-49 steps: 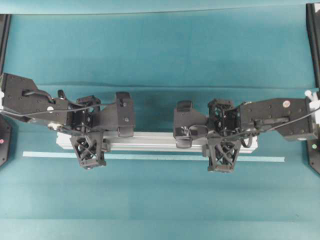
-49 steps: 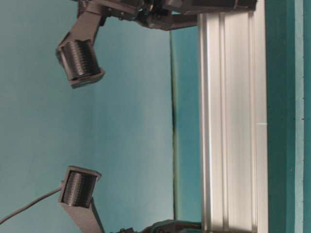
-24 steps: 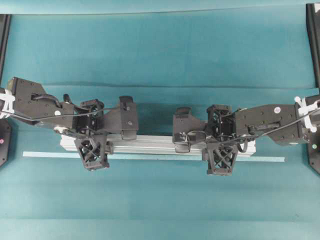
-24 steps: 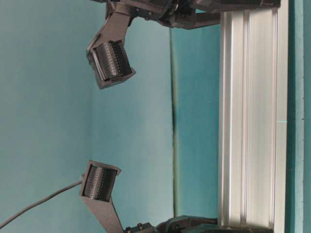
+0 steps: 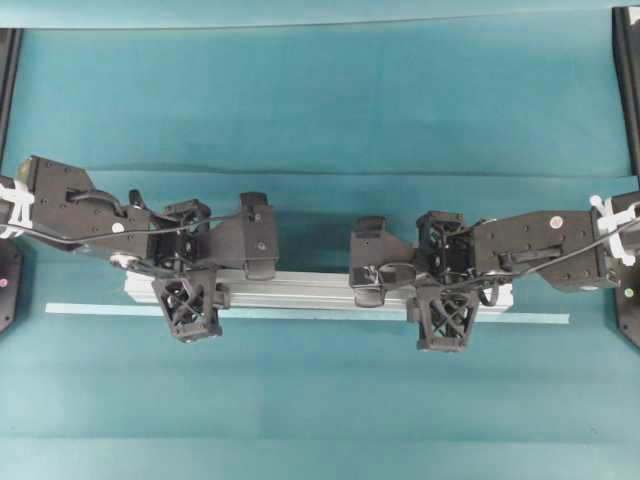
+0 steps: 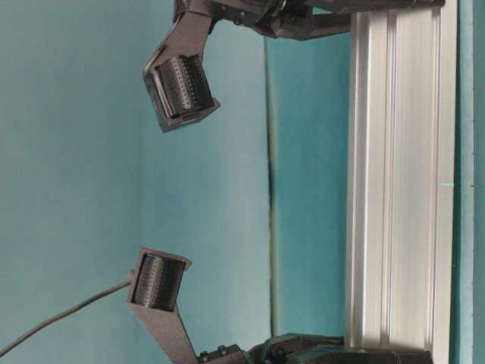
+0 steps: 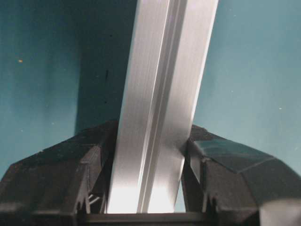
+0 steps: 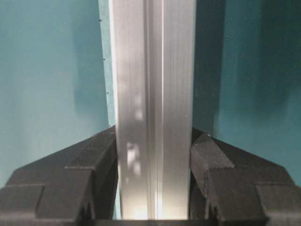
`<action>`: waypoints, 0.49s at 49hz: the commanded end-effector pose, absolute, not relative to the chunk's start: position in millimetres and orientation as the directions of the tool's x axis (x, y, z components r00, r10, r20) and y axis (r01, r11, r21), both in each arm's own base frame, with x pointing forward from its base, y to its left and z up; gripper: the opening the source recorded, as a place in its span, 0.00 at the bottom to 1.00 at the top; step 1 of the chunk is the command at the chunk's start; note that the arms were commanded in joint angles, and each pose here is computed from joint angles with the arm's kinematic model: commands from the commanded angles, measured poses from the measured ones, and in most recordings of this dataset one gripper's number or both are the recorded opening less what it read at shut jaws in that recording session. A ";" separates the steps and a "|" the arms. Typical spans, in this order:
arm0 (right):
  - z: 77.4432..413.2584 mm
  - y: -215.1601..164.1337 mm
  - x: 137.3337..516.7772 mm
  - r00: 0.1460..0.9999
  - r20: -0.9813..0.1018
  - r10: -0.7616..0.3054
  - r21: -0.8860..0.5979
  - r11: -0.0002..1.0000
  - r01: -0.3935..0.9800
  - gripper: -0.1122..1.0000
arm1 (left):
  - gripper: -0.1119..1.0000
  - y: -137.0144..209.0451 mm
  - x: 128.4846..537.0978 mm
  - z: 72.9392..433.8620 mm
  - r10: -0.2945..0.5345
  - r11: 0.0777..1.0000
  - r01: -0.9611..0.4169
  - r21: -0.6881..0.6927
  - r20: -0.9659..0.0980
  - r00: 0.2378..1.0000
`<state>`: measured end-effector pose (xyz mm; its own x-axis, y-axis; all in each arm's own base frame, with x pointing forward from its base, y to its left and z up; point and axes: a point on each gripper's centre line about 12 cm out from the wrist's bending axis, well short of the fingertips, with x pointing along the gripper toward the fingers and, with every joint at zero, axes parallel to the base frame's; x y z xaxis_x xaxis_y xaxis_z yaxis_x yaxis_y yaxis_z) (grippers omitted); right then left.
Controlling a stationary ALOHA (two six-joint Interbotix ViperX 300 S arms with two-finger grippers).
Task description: Lift the metal rail with both hands.
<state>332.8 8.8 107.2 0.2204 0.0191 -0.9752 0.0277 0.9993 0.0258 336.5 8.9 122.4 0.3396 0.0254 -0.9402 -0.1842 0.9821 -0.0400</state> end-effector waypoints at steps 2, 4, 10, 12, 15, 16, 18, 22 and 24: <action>102.6 8.0 329.5 0.199 -0.980 0.020 0.025 0.999 0.024 0.45 | 0.44 9.8 338.9 127.9 0.025 0.964 -0.256 -0.073 -0.933 0.360; 102.7 6.5 329.7 0.201 -0.979 0.019 0.025 0.999 0.026 0.45 | 0.44 7.7 338.4 127.0 0.023 0.965 -0.252 -0.073 -0.934 0.357; 102.3 5.5 330.2 0.204 -0.979 0.018 0.024 0.999 0.026 0.45 | 0.44 6.6 335.8 124.2 0.022 0.966 -0.249 -0.071 -0.936 0.351; 102.3 5.4 330.4 0.206 -0.978 0.018 0.024 0.999 0.026 0.45 | 0.44 6.6 334.5 123.6 0.022 0.966 -0.249 -0.071 -0.937 0.350; 101.4 5.0 329.9 0.203 -0.979 0.019 0.025 0.999 0.030 0.45 | 0.44 6.6 333.2 122.1 0.021 0.967 -0.246 -0.070 -0.937 0.348; 101.4 5.4 329.9 0.203 -0.979 0.018 0.024 0.999 0.028 0.45 | 0.44 6.5 333.1 121.8 0.021 0.967 -0.245 -0.069 -0.937 0.350; 101.5 5.4 330.1 0.204 -0.979 0.018 0.025 0.999 0.029 0.45 | 0.44 6.5 332.3 120.8 0.021 0.968 -0.242 -0.069 -0.936 0.351; 100.3 5.4 329.4 0.203 -0.979 0.018 0.025 0.999 0.031 0.45 | 0.44 7.0 332.0 119.5 0.021 0.968 -0.242 -0.072 -0.932 0.361; 99.9 5.9 329.1 0.203 -0.979 0.018 0.025 0.999 0.031 0.45 | 0.44 7.4 332.4 118.7 0.022 0.968 -0.240 -0.073 -0.929 0.368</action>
<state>332.9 3.7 105.7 0.2236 0.0155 -0.9746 0.0297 0.9993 0.0227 331.3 3.1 115.5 0.3486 0.0183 -0.9371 -0.1957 0.9792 -0.0536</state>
